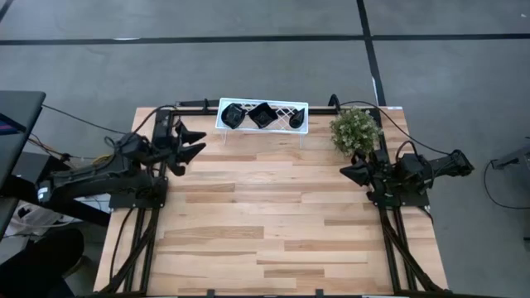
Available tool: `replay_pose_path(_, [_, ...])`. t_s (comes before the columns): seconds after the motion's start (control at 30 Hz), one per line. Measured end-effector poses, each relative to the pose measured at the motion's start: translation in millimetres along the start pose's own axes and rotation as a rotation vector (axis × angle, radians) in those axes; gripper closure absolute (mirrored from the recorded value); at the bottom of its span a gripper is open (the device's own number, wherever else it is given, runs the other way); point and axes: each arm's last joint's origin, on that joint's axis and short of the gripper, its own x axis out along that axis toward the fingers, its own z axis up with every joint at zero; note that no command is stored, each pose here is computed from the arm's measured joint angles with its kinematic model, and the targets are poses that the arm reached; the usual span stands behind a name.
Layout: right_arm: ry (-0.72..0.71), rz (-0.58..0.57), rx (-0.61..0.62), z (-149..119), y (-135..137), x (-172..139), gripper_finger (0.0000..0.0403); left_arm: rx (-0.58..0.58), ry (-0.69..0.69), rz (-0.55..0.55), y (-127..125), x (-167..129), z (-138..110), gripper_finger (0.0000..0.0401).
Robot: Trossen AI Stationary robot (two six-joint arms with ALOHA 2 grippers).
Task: Pick & Place Mini shaped plates
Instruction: Return to Home Position
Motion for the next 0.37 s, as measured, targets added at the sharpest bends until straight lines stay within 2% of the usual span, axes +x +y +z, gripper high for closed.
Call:
replay_pose_path(0.17, [-0.051,0.021,-0.078,5.0,2.2,-0.1,0.0396,0.004,-0.041,-0.004,2.9,-20.7,-13.7,0.0187])
replay_pose_path(0.37, [-0.029,0.023,-0.104,3.0,1.7,-0.1,0.0396,-0.018,-0.061,-0.011,7.6,-38.7,-35.7,0.0187])
